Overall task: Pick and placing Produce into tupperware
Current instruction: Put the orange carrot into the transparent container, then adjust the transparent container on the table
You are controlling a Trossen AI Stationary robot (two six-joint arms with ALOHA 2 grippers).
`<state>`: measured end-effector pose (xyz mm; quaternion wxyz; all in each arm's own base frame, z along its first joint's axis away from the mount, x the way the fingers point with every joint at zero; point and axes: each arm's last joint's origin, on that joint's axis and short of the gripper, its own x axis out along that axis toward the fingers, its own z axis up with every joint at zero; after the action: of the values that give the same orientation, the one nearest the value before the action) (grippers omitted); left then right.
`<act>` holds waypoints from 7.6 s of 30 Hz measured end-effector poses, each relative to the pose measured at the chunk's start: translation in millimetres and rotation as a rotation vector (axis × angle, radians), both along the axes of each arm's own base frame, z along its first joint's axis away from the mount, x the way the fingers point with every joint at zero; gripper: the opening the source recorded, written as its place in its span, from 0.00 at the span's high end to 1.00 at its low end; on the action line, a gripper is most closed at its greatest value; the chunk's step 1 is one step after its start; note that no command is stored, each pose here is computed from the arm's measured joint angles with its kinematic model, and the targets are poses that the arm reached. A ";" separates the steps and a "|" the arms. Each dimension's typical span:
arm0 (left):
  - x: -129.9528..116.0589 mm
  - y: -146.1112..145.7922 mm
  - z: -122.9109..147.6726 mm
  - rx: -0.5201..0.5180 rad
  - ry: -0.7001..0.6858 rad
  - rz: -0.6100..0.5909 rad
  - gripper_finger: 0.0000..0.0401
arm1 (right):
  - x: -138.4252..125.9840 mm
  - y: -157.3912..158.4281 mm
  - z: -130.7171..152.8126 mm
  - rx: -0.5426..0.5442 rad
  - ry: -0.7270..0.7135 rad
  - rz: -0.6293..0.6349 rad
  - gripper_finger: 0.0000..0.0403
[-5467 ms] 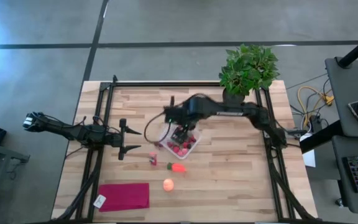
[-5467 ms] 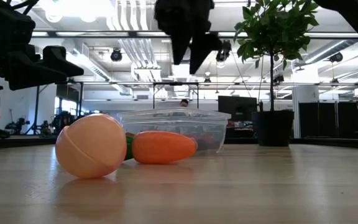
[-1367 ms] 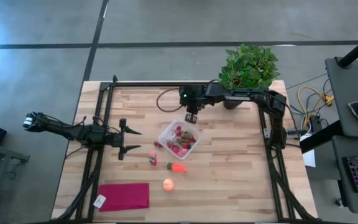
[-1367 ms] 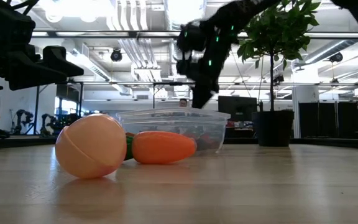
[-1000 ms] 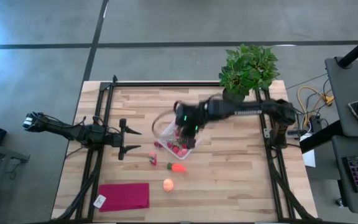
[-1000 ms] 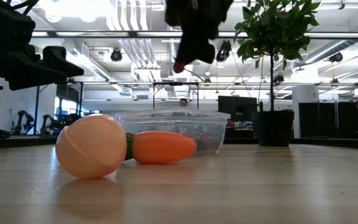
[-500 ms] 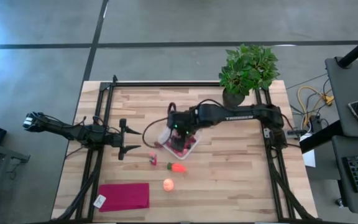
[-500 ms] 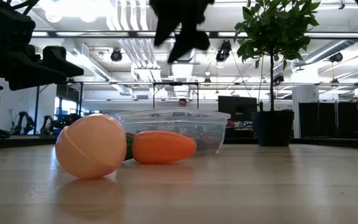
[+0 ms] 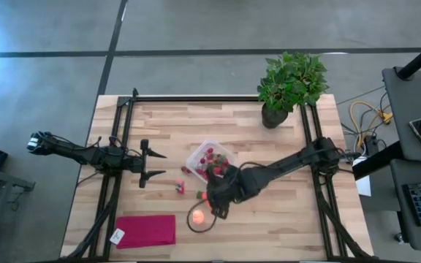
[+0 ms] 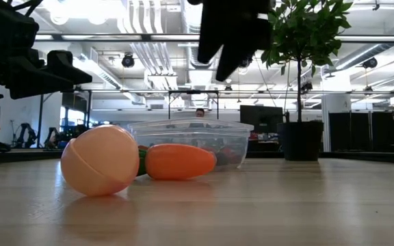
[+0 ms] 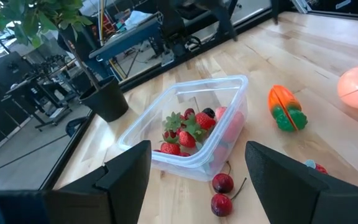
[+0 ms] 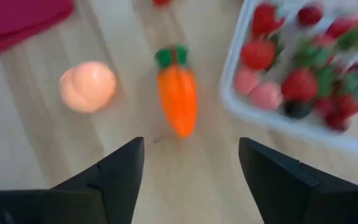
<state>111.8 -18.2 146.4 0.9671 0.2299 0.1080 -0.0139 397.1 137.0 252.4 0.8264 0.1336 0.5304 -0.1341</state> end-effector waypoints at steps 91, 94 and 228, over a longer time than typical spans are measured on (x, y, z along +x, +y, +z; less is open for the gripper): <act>1.7 -2.9 36.5 -1.206 -0.303 -0.042 0.38 | 44.6 -4.7 -103.5 0.068 -0.140 0.152 0.41; 1.7 -2.9 36.5 -1.206 -0.303 -0.042 0.38 | 44.8 -4.7 -97.2 0.064 -0.120 0.152 0.41; 11.2 -7.1 0.9 -1.021 0.043 0.074 0.38 | 127.7 -202.7 -63.2 0.062 -0.075 0.108 0.87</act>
<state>123.0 -25.4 147.3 0.9536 -0.2760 0.1152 -0.0354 524.9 -65.6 189.2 0.8470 0.1354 0.5096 -0.0680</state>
